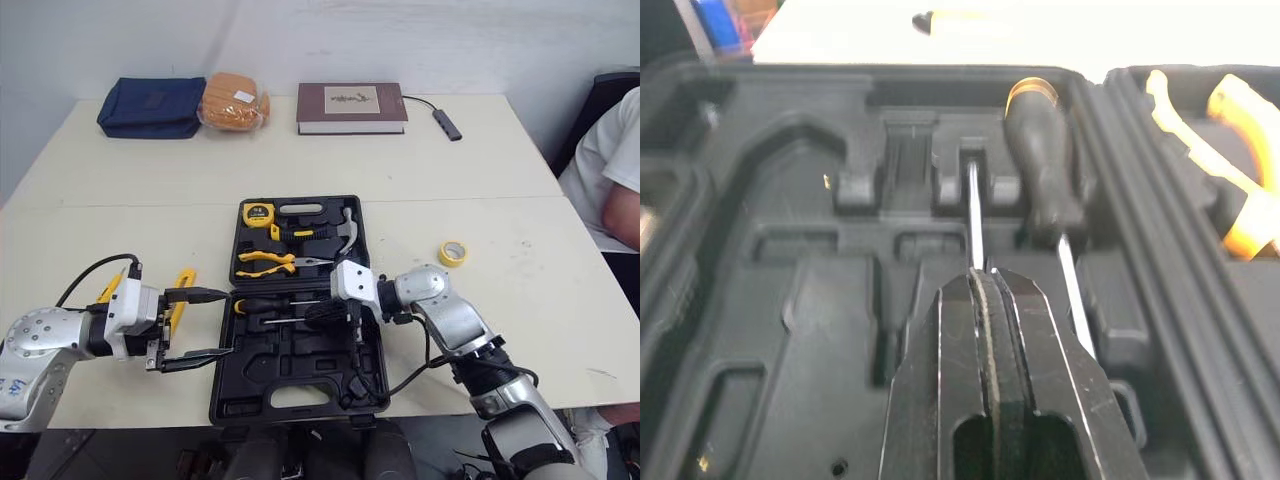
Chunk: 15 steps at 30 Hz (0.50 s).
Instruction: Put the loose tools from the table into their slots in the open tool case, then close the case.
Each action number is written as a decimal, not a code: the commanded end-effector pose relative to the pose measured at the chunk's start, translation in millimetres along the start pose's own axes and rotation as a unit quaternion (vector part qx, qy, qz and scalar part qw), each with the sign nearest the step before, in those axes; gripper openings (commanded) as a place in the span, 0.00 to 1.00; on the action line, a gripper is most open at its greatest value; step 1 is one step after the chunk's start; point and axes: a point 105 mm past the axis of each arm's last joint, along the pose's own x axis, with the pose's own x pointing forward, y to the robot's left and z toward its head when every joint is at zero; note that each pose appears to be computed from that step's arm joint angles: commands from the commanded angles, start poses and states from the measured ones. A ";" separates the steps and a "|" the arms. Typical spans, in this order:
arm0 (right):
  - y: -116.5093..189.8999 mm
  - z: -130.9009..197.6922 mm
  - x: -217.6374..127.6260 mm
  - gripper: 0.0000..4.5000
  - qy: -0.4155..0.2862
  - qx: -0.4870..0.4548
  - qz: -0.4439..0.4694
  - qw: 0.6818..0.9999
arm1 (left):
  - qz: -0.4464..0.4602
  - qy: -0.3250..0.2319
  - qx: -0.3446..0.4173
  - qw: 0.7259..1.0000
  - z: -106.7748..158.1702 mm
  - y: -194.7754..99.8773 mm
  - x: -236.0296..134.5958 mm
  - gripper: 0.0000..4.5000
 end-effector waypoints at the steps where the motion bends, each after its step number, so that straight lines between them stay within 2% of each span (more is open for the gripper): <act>1: 6.3 28.3 -30.5 0.01 -0.059 -0.042 -0.009 0.997 | 0.032 -0.001 0.014 0.999 4.7 5.1 -17.7 1.00; 5: 5.7 31.2 -78.4 0.01 -0.055 -0.022 -0.063 0.996 | 0.092 0.015 -0.004 0.996 -7.6 11.0 -46.0 1.00; 6: 4.2 32.7 -89.3 0.07 -0.055 -0.014 -0.084 0.995 | 0.112 0.017 -0.009 0.993 -9.7 13.6 -54.3 1.00; 8: 1.3 32.6 -111.8 0.22 -0.042 -0.026 -0.131 0.990 | 0.163 0.039 -0.008 0.986 -16.3 21.8 -77.2 1.00; 13: -2.3 26.5 -158.2 0.74 0.004 -0.067 -0.228 0.971 | 0.259 0.062 -0.014 0.964 -23.7 33.9 -124.2 1.00; 14: -3.0 22.4 -175.5 0.88 0.020 -0.074 -0.260 0.963 | 0.278 0.069 -0.020 0.958 -27.1 33.5 -134.7 1.00; 15: -3.8 17.5 -200.4 0.97 0.030 -0.065 -0.310 0.948 | 0.304 0.074 -0.028 0.949 -31.2 32.8 -147.8 1.00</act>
